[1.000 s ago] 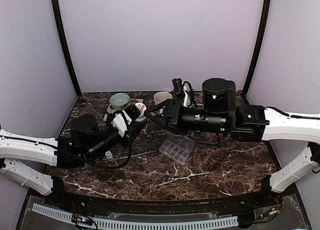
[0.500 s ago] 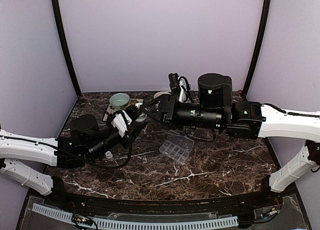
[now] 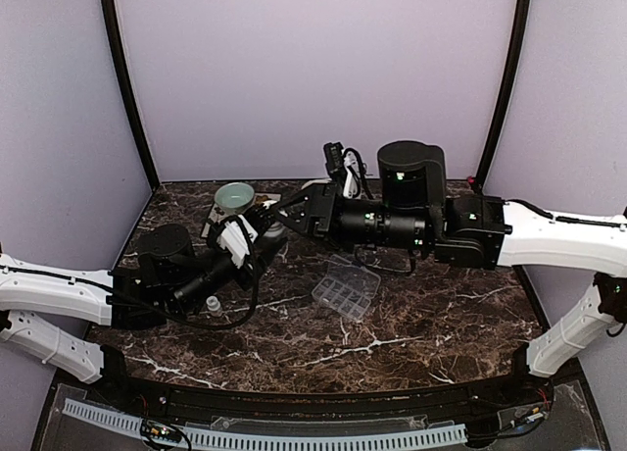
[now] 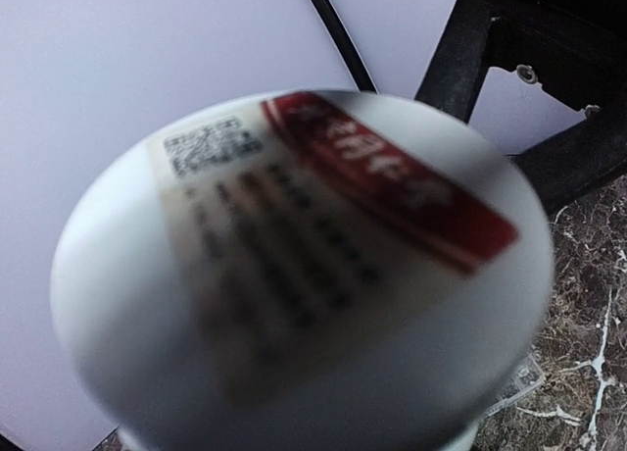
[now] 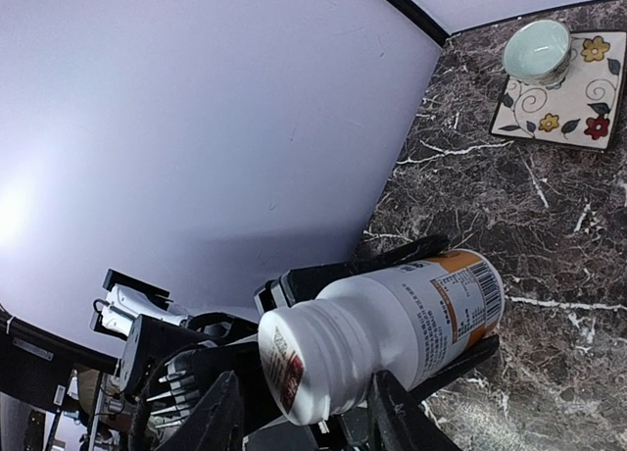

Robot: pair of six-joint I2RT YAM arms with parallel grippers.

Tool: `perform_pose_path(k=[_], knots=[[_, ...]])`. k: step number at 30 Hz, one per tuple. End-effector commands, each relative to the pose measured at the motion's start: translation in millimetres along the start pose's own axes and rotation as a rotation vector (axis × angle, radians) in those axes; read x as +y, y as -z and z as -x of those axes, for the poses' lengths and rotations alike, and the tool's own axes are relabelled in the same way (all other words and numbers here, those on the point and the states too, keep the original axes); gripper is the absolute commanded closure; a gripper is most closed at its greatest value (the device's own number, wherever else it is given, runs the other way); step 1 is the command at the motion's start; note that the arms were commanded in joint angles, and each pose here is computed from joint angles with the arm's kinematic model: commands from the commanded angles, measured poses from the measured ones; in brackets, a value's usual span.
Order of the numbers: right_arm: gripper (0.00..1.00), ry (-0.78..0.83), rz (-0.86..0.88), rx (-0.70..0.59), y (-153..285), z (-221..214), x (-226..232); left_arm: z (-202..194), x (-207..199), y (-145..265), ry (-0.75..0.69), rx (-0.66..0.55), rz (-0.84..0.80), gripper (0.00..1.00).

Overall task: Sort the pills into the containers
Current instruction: Close the lid of the pill bottle on the pill bottle.

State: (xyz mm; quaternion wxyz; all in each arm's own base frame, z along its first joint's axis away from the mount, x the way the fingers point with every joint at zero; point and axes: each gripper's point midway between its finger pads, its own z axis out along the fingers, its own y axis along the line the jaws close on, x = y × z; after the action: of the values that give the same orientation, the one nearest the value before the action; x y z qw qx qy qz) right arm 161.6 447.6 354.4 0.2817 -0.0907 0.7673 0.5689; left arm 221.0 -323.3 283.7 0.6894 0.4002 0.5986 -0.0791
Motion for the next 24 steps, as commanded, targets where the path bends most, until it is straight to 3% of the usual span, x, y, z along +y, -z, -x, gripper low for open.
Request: perform_pose_path(k=[1,24], knots=[[0.57,0.005,0.025,0.027,-9,-2,6,21,1,5,0.021,-0.071,-0.022,1.0],[0.81,-0.053,-0.014,0.111,-25,-26,-24,25,-4,9,0.024,-0.094,-0.061,1.0]])
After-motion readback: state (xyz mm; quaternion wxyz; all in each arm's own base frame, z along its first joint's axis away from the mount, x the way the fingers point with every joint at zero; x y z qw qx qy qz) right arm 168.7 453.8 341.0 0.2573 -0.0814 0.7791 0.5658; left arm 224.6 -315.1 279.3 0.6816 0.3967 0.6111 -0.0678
